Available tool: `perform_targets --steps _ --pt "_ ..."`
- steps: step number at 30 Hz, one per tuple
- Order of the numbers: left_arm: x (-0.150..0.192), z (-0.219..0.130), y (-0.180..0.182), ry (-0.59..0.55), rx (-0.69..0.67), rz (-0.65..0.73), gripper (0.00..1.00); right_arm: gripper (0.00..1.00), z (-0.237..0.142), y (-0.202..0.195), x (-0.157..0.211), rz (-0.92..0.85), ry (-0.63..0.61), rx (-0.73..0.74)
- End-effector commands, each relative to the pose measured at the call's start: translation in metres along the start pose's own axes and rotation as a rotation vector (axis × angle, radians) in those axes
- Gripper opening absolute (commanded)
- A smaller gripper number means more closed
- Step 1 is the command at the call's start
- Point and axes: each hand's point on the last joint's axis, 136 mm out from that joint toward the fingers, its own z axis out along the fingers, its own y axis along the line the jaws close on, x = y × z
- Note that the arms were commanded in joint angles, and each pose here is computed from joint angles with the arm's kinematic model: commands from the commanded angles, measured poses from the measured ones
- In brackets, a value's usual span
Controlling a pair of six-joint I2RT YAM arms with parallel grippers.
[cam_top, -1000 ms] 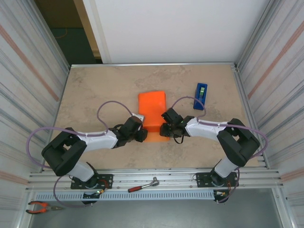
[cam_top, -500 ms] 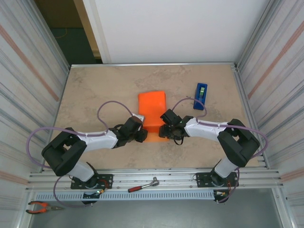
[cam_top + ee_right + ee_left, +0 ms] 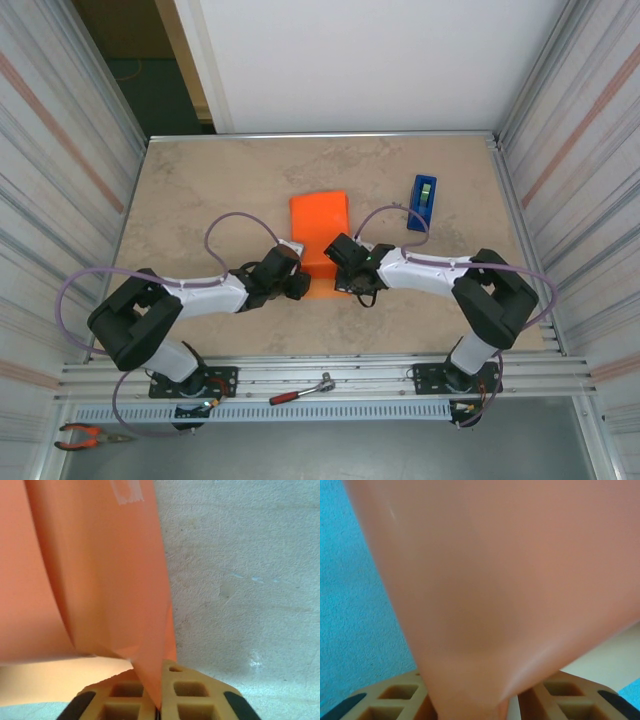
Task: Wrap the gift box in paper
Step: Fold the third fold of the wrapping paper on the gift box.
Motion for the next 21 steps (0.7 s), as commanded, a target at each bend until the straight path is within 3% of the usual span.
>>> perform_targets --steps 1,2,3,5,7,8,9,10,11,12,14,17,21 --pt "0.0 0.002 0.001 0.006 -0.018 0.022 0.41 0.46 -0.001 -0.006 -0.001 0.019 -0.014 0.058" --pt "0.0 0.002 0.001 0.005 -0.019 0.022 0.41 0.47 0.0 -0.005 -0.001 0.018 -0.013 0.058" --pt "-0.001 0.002 0.0 0.005 -0.017 0.022 0.41 0.39 0.0 -0.005 -0.001 0.018 -0.013 0.056" --pt "0.0 0.002 0.001 0.006 -0.019 0.022 0.41 0.01 0.001 -0.004 -0.002 0.018 -0.017 0.05" --pt "0.0 0.002 0.001 0.008 -0.02 0.021 0.41 0.0 0.002 -0.005 -0.002 0.021 -0.019 0.057" --pt "0.001 0.002 0.001 0.009 -0.02 0.023 0.41 0.09 0.002 -0.005 -0.003 0.021 -0.022 0.059" --pt "0.0 0.002 0.001 0.007 -0.02 0.023 0.41 0.3 0.002 -0.005 -0.003 0.021 -0.022 0.062" --pt "0.001 0.002 0.001 0.01 -0.021 0.023 0.41 0.37 0.002 -0.005 -0.004 0.021 -0.023 0.061" --pt "0.001 0.002 0.001 0.009 -0.021 0.023 0.41 0.38 0.002 -0.005 -0.004 0.018 -0.023 0.062" --pt "0.001 0.002 0.001 0.012 -0.022 0.023 0.41 0.31 0.003 -0.004 -0.005 0.017 -0.024 0.061" --pt "0.001 0.002 0.001 0.011 -0.021 0.022 0.41 0.0 0.004 -0.003 -0.006 0.015 -0.029 0.058" --pt "-0.002 -0.001 -0.001 0.014 -0.014 0.024 0.43 0.0 0.005 -0.004 -0.007 0.014 -0.027 0.056" --pt "-0.007 -0.014 -0.006 0.02 0.009 0.018 0.53 0.0 0.006 -0.005 -0.005 0.012 -0.024 0.052"
